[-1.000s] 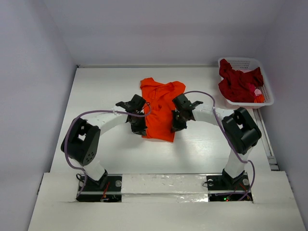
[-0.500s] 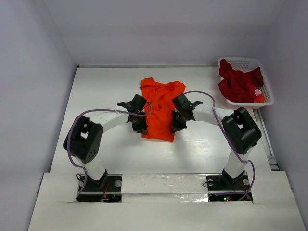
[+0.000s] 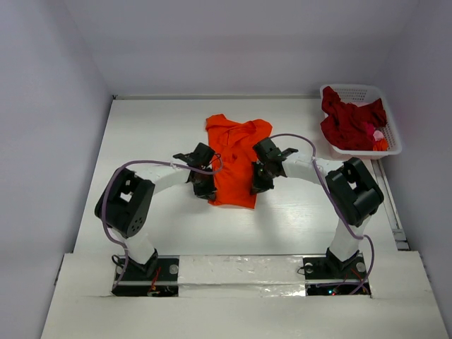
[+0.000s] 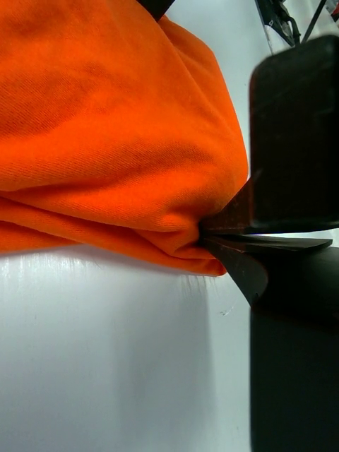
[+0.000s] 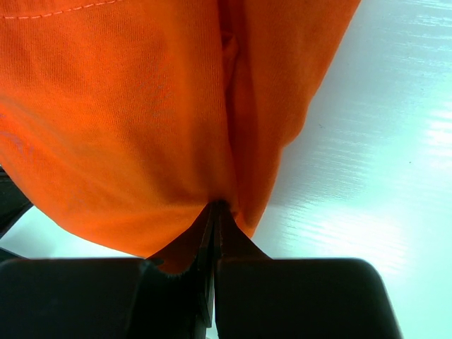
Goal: Fold and stack the t-shirts
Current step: Fold the folded rectangular tshirt in 1/3 of the way, then grab one side of the 2/3 rectangular tshirt with both arms
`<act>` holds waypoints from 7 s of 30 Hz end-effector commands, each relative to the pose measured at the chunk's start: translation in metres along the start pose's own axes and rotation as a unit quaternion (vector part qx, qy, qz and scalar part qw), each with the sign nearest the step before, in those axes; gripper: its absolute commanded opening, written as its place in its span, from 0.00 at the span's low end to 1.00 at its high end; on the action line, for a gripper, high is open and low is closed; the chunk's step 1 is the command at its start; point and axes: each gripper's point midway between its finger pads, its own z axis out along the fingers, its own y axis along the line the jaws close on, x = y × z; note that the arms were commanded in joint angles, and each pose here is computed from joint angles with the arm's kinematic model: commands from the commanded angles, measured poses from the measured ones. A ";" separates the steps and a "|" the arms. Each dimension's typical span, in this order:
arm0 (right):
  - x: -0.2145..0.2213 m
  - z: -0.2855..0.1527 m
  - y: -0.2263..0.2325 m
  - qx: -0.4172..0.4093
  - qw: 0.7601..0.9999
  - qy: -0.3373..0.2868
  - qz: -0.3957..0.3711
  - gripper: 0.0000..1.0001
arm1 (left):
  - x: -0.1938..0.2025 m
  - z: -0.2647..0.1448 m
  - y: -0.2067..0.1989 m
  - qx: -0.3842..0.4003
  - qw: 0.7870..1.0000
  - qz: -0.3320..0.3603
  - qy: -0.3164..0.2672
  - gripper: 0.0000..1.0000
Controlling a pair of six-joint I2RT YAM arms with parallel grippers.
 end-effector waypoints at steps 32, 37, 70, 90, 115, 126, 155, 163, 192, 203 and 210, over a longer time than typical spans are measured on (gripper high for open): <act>-0.008 -0.007 -0.016 0.013 0.997 -0.031 0.065 0.00 | 0.109 -0.013 0.057 -0.071 0.987 0.025 0.139 0.00; -0.012 -0.017 -0.012 0.005 0.997 -0.043 0.058 0.00 | 0.092 -0.024 0.049 -0.072 0.991 0.027 0.107 0.01; -0.180 -0.119 -0.035 -0.082 0.977 -0.183 0.077 0.56 | -0.196 -0.141 0.021 0.039 0.957 -0.076 -0.276 0.71; -0.254 -0.090 -0.006 -0.229 0.956 -0.157 0.097 0.58 | -0.290 -0.073 0.069 0.112 0.938 -0.154 -0.290 0.68; -0.260 -0.037 -0.013 -0.238 0.955 -0.122 0.130 0.58 | -0.292 -0.031 0.067 0.128 0.945 -0.163 -0.253 0.67; -0.259 -0.025 -0.012 -0.236 0.956 -0.111 0.131 0.58 | -0.300 -0.018 0.056 0.135 0.948 -0.157 -0.241 0.66; -0.247 -0.001 -0.016 -0.169 0.969 -0.107 0.146 0.55 | -0.294 -0.032 0.045 0.106 0.952 -0.159 -0.240 0.62; -0.243 0.002 -0.010 -0.177 0.968 -0.102 0.145 0.55 | -0.293 -0.045 0.047 0.091 0.951 -0.155 -0.253 0.62; -0.234 0.004 -0.007 -0.179 0.970 -0.095 0.135 0.55 | -0.279 -0.015 0.065 0.240 0.916 -0.219 -0.234 0.59; -0.236 0.003 -0.007 -0.178 0.970 -0.097 0.135 0.54 | -0.271 -0.004 0.064 0.255 0.915 -0.225 -0.217 0.49; -0.236 0.004 -0.007 -0.179 0.970 -0.095 0.136 0.54 | -0.271 0.001 0.064 0.258 0.914 -0.229 -0.212 0.41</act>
